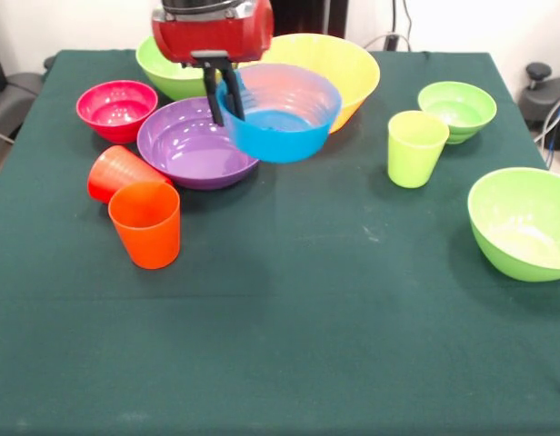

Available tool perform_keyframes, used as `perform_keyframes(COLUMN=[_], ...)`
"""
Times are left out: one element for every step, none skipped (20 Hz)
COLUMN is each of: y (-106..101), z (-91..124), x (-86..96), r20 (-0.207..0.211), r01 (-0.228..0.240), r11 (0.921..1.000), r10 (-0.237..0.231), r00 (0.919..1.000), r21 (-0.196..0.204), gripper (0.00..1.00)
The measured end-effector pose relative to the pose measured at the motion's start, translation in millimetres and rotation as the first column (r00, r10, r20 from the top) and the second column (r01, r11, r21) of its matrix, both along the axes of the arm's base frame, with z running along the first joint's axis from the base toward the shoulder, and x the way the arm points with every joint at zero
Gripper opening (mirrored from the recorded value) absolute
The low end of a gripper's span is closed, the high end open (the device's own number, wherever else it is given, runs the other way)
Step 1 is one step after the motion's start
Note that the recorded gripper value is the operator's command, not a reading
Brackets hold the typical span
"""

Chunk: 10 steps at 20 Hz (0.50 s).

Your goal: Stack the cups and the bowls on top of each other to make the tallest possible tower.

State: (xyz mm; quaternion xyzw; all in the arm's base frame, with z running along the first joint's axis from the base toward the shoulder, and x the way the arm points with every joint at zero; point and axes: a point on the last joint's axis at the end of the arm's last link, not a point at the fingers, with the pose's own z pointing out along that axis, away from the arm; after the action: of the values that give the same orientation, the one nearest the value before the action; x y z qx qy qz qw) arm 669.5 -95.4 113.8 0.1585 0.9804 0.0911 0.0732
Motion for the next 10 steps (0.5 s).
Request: perform_keyframes(y=[-4,-8,-12,-16,-20,-23,-28,-30,-36,-40], z=[0,0,1,1,1,1,2,2,3,4], x=[-1.1,-2.2,-3.5,-4.6,-5.7,-6.3,-6.7,-6.7,-5.8,-4.8], r20=[-0.006,-0.011,-0.017,-0.022,-0.027,-0.031,-0.036,-0.038,-0.041,-0.042], r01=[0.004,0.009,0.014,0.019,0.024,0.027,0.033,0.035,0.042,0.045], r11=[1.0000,0.9999,0.9999,0.9998,0.9997,0.9996,0.9994,0.9993,0.9991,0.9990], r10=[-0.004,-0.009,-0.014,-0.019,-0.023,-0.027,-0.033,-0.035,-0.041,-0.045], r00=[1.0000,0.9999,0.9998,0.9996,0.9994,0.9992,0.9988,0.9987,0.9983,0.9981], r21=[0.002,0.004,0.006,0.007,0.008,0.009,0.009,0.009,0.008,0.006], gripper=[0.00,0.00,0.00,0.00,0.00,0.00,0.00,0.00,0.00,0.00])
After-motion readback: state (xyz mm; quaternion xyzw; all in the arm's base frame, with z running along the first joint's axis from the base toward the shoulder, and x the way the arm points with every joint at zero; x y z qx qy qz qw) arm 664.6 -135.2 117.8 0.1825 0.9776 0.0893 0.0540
